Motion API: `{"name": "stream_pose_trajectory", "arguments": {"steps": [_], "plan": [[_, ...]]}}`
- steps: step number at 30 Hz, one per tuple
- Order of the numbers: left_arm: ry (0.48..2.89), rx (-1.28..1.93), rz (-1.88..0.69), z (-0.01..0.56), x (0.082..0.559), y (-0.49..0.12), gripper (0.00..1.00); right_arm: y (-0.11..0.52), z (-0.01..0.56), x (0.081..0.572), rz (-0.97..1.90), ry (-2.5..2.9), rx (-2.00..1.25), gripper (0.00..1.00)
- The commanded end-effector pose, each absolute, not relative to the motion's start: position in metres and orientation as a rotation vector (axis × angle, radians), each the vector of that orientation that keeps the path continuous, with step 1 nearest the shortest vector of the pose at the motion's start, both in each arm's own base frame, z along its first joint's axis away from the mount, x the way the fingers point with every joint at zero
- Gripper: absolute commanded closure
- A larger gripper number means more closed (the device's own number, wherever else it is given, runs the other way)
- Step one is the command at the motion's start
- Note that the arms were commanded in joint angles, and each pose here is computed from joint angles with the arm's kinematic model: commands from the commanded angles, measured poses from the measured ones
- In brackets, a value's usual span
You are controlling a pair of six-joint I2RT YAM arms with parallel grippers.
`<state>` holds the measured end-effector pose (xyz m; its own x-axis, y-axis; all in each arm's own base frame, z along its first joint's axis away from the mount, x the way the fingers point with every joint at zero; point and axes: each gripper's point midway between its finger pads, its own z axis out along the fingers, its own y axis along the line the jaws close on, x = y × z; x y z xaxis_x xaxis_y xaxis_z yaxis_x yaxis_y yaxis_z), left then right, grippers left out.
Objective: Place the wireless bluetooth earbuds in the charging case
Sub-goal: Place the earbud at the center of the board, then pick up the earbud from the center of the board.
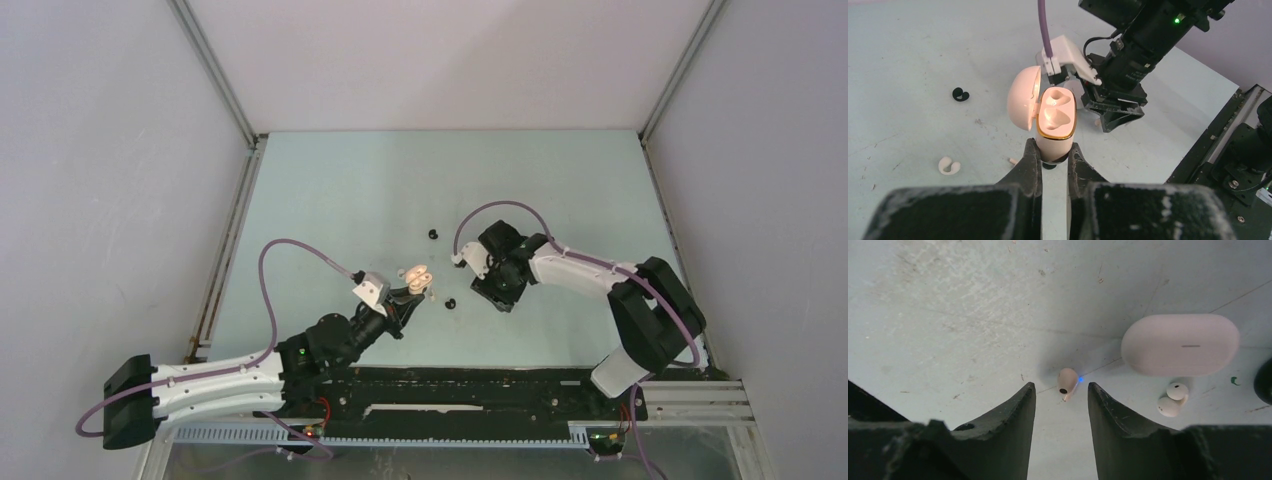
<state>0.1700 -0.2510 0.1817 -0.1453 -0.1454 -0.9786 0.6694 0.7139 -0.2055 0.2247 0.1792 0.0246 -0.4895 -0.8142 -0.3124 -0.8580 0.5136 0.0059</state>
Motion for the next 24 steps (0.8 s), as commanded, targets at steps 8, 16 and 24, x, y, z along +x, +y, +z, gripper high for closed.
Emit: {"name": "stream_pose_trajectory", "arguments": {"steps": [8, 16, 24], "plan": [[1.550, 0.404, -0.756, 0.191, 0.171, -0.250, 1.00, 0.187, 0.015, 0.240, 0.136, 2.493, -1.419, 0.58], [1.552, 0.403, -0.753, 0.189, 0.171, -0.249, 1.00, 0.193, 0.011, 0.240, 0.144, 2.508, -1.437, 0.63], [1.550, 0.397, -0.758, 0.188, 0.170, -0.248, 1.00, 0.188, 0.009, 0.237, 0.136, 2.551, -1.430, 0.65]]}}
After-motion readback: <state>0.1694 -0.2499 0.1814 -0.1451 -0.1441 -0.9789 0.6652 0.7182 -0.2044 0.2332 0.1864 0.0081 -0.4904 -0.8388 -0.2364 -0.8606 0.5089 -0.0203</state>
